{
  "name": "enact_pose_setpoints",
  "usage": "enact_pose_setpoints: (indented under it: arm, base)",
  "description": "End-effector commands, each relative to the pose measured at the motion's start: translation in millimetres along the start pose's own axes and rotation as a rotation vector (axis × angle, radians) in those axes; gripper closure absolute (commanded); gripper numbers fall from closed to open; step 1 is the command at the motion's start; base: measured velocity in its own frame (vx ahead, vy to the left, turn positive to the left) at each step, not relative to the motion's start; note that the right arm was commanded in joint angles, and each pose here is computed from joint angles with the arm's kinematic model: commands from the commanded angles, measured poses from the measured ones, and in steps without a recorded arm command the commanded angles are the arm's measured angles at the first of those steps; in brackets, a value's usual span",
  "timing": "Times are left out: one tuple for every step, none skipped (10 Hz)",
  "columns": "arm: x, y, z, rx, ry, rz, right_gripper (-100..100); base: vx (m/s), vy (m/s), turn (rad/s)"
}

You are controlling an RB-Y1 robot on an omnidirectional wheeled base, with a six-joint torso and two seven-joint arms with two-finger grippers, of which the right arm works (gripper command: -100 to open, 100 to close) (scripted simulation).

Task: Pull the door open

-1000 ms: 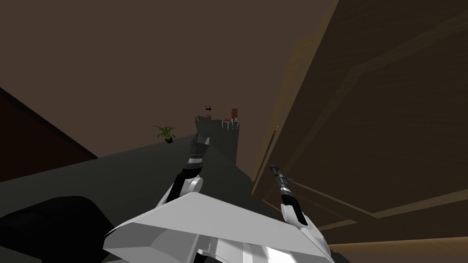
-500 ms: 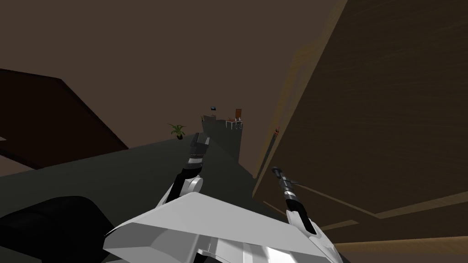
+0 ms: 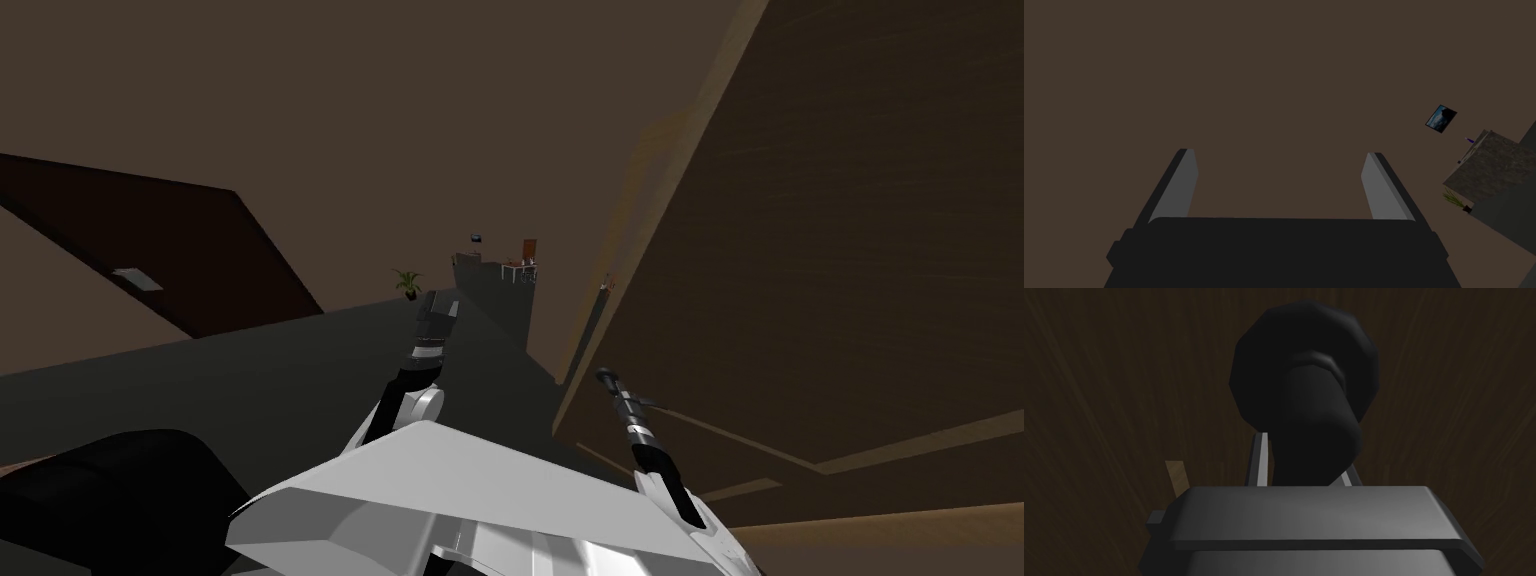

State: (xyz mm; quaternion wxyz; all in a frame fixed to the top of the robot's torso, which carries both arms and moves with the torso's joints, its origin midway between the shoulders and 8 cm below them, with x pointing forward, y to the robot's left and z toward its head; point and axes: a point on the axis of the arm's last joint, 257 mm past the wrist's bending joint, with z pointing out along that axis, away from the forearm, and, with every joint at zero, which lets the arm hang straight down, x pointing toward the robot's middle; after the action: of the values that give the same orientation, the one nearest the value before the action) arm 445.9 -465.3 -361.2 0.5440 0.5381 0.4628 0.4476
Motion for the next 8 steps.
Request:
enact_pose_setpoints:
  arm:
    - [0.6, 1.0, -4.1, -0.004, 0.021, -0.002, 100]
    - [1.0, 1.6, -6.5, -0.006, 0.033, -0.003, 100]
    - [1.6, 2.1, -9.3, -0.008, 0.046, -0.004, 100]
    - [2.3, 2.5, -12.3, -0.009, 0.061, -0.005, 100]
    - [3.4, 3.0, -17.1, -0.011, 0.084, -0.006, 100]
    - [4.3, 3.2, -20.2, -0.011, 0.098, -0.006, 100]
    - [5.5, 3.4, -24.3, -0.011, 0.117, -0.006, 100]
    - [6.4, 3.5, -27.4, -0.011, 0.131, -0.005, 100]
  base:
    - [-0.146, -0.019, 0.106]
    - [-0.217, -0.046, 0.121]
    - [-0.223, -0.083, 0.095]
    - [-0.243, -0.081, 0.105]
    - [-0.257, -0.080, 0.130]
    - [-0.233, -0.077, 0.125]
    - [-0.250, -0.075, 0.125]
    - [-0.246, -0.063, 0.085]
